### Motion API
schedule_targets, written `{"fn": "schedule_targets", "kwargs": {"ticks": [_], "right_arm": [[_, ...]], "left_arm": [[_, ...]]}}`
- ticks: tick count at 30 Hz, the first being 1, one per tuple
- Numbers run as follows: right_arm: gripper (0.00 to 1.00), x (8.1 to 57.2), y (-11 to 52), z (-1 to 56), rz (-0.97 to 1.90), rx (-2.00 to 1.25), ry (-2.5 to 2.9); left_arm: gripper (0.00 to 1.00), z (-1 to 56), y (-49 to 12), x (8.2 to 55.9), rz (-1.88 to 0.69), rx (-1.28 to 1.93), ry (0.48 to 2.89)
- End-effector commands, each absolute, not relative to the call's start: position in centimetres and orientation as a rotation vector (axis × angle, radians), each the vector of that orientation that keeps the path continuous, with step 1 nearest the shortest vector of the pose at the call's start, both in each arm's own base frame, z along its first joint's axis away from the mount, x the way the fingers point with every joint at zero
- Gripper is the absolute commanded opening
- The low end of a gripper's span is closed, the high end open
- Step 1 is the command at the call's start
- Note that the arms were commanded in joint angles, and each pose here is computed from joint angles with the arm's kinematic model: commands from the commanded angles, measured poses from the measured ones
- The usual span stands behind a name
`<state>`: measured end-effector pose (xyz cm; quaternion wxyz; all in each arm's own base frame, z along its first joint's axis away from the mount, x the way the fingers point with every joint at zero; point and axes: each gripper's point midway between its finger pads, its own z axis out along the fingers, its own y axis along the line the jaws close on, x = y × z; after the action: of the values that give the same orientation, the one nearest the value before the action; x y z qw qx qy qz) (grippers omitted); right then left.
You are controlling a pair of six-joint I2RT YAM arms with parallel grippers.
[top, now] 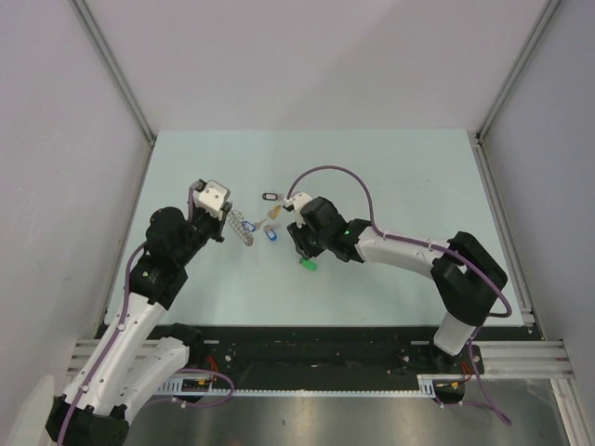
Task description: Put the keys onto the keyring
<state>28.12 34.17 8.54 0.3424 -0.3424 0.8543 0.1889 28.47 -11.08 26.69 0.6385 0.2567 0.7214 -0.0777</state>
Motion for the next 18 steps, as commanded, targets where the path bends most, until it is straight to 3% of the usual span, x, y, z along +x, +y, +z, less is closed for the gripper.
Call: {"fn": "schedule_targets", "kwargs": {"ticks": [1,13,18], "right_arm": [[0.43,28.7,35.0,8.8,0.430,-0.672,2.270],[0.48,29.6,36.9,5.1,0.315,-0.672,2.255],[0.42,29.3,36.5,4.5,0.278,-0.721,2.262]], "left_arm": [[0.00,28.7,-10.2,28.9,-0.130,0.526,1.582],[0.00,28.9,-9.9,28.9,-0.116,0.505,1.581],[0.00,28.9,-10.0,28.9,-0.122,0.510,1.578]]}}
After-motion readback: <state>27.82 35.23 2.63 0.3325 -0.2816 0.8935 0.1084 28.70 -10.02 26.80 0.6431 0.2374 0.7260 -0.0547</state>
